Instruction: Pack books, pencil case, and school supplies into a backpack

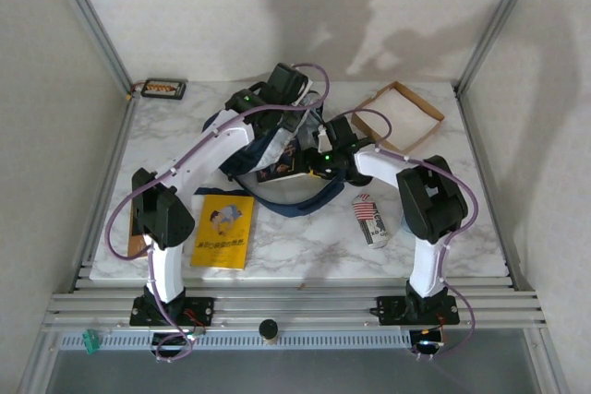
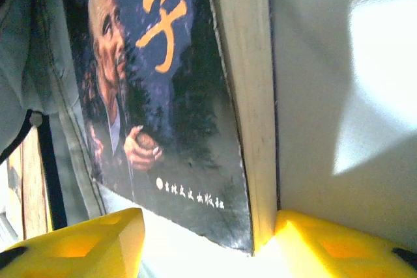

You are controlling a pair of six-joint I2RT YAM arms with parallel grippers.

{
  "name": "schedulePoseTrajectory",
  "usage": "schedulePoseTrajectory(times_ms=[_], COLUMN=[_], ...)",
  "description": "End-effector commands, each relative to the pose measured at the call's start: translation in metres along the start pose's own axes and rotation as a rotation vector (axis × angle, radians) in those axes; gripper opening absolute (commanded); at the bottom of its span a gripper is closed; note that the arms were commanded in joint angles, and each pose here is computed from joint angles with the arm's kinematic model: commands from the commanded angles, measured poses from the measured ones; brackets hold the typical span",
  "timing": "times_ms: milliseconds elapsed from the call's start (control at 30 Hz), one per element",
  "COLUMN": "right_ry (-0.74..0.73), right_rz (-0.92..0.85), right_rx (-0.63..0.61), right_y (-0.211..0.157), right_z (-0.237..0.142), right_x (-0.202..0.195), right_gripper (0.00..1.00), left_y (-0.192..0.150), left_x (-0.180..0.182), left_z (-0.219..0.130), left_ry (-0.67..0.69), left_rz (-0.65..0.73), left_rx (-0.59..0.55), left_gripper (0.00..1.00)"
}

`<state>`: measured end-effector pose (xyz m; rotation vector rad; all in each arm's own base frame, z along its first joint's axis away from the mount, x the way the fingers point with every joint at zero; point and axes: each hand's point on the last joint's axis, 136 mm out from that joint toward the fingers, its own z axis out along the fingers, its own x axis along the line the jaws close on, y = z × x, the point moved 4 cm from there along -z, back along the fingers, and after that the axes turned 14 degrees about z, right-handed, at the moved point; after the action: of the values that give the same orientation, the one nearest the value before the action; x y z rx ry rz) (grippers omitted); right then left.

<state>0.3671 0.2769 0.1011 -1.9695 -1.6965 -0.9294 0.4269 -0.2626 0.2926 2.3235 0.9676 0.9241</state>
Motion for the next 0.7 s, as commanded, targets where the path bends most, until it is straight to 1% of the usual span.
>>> schedulePoseTrajectory(times_ms=[0, 100, 133, 200, 267, 300, 333, 433, 533, 567, 667], right_ry=[0.083, 0.024, 0.046, 0.12, 0.113, 0.088, 0.068, 0.031, -0.003, 0.0, -0.019], right_rz=[-0.039, -0.063, -0.063, -0.072, -0.087, -0.079, -0.063, -0.02, -0.013, 0.012, 0.03], right_rx=[-0.136, -0.268, -0.294, -0.282, -0.249, -0.234, -0.229, -0.208, -0.124, -0.096, -0.084], right_y=[0.034, 0.065, 0.071, 0.071, 0.062, 0.057, 0.051, 0.024, -0.012, -0.021, -0.041], right_z=[-0.006, -0.021, -0.027, -0.033, -0.034, -0.036, -0.041, -0.05, -0.04, -0.035, -0.021], right_x=[0.032, 0.04, 0.045, 0.056, 0.059, 0.053, 0.048, 0.036, 0.034, 0.029, 0.017], right_gripper=[0.5, 0.45, 0.41, 0.37, 0.42, 0.45, 0.47, 0.47, 0.48, 0.47, 0.43], left_y=[0.023, 0.023, 0.024, 0.025, 0.025, 0.024, 0.024, 0.025, 0.025, 0.025, 0.026], left_x=[0.028, 0.03, 0.031, 0.032, 0.037, 0.041, 0.044, 0.045, 0.044, 0.043, 0.04], left_z=[-0.023, -0.024, -0.025, -0.025, -0.026, -0.025, -0.024, -0.022, -0.019, -0.018, -0.018], left_ry=[0.079, 0.087, 0.094, 0.099, 0.135, 0.167, 0.184, 0.188, 0.188, 0.183, 0.16], left_rz=[-0.079, -0.08, -0.08, -0.073, -0.068, -0.069, -0.069, -0.081, -0.089, -0.093, -0.094], left_rx=[-0.103, -0.103, -0.103, -0.104, -0.099, -0.094, -0.086, -0.088, -0.087, -0.089, -0.095], left_gripper=[0.0, 0.0, 0.0, 0.0, 0.0, 0.0, 0.0, 0.0, 0.0, 0.0, 0.0])
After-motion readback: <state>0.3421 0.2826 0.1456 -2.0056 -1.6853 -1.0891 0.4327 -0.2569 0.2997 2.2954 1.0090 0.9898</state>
